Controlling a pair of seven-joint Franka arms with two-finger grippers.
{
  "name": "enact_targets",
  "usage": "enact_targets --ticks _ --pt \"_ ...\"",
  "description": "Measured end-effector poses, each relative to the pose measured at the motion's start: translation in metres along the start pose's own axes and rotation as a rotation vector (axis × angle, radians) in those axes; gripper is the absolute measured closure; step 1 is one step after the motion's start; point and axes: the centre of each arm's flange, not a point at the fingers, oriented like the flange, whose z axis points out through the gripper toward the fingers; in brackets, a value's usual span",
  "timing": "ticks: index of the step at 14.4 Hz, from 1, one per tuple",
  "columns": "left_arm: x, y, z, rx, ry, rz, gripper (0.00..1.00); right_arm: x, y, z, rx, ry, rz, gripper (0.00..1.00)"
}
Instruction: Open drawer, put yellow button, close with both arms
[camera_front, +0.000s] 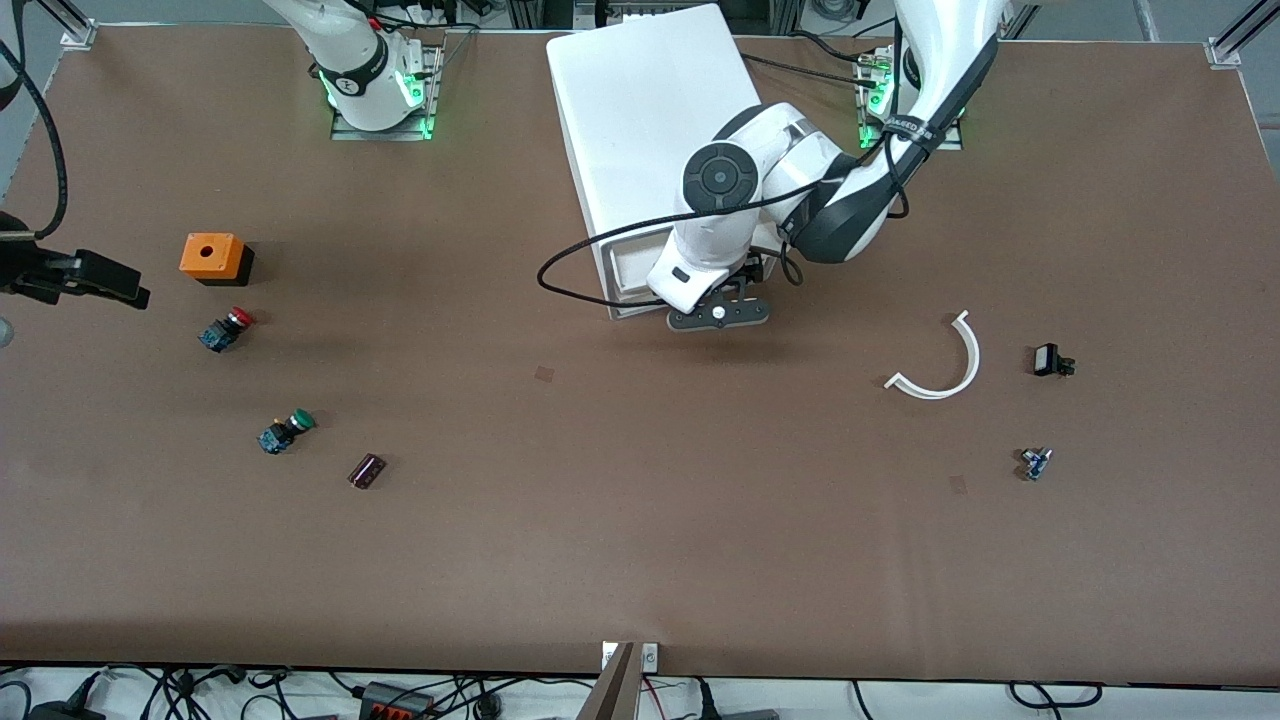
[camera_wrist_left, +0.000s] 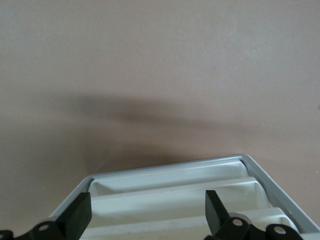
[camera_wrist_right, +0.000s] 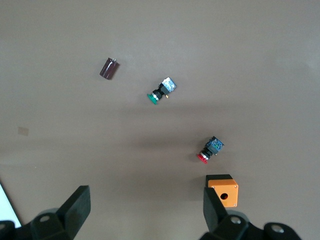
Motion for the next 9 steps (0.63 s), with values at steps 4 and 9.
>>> enact_targets --ticks 4,9 --pt "-0.016 0.009 0.003 -0.012 -0.039 -0.016 0.00 -0.018 0.000 0.011 0.001 0.019 -0.003 0.00" --pt "-0.025 0.007 0.004 -0.037 -0.095 -0.023 0.00 -0.028 -0.002 0.013 0.001 0.022 -0.006 0.00"
